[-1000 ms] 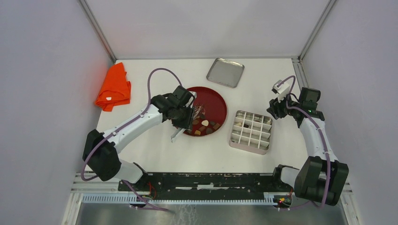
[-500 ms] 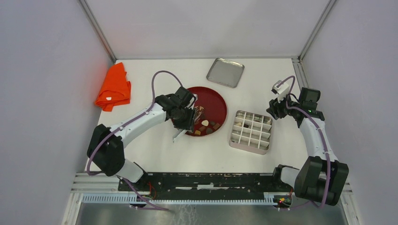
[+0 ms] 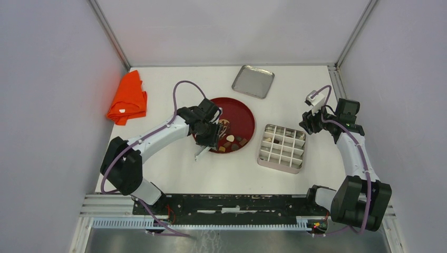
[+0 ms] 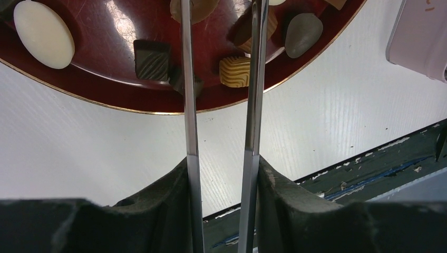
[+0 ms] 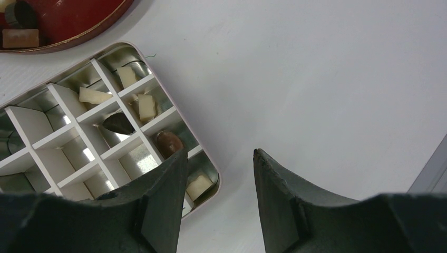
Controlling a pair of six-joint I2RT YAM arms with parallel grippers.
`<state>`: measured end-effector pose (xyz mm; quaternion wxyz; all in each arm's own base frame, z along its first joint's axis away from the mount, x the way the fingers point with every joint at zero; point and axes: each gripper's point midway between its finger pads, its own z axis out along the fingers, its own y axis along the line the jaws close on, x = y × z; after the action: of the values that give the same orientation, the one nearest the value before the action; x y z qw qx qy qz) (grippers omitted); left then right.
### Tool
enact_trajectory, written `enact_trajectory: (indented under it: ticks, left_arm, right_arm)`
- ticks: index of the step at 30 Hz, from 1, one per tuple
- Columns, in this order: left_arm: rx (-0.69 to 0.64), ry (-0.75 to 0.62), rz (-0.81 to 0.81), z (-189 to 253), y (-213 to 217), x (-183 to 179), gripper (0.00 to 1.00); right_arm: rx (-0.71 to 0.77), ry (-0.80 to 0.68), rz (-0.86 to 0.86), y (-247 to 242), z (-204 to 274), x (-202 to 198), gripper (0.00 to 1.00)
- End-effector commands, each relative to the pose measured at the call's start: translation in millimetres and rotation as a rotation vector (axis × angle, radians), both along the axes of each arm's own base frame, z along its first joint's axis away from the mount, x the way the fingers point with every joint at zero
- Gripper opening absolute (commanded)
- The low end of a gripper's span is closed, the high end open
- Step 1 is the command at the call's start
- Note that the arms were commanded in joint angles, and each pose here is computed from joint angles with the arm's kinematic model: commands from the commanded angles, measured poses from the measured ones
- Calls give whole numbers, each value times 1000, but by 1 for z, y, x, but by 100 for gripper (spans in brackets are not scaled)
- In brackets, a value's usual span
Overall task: Pack the chocolate
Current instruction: Pick up the fake chocolate from the plate.
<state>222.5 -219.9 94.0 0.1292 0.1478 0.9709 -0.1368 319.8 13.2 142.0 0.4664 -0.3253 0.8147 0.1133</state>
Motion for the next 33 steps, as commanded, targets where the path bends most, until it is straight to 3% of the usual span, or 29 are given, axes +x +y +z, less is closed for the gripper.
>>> enact_trajectory:
  ticks: [1, 33]
  left_arm:
    - [-1, -10, -8, -1, -1, 3, 47]
    - [-28, 18, -64, -5, -27, 3, 44]
  right_arm:
    - [0, -34, 27, 3, 11, 5, 55]
    - [-5, -45, 32, 4, 15, 4, 55]
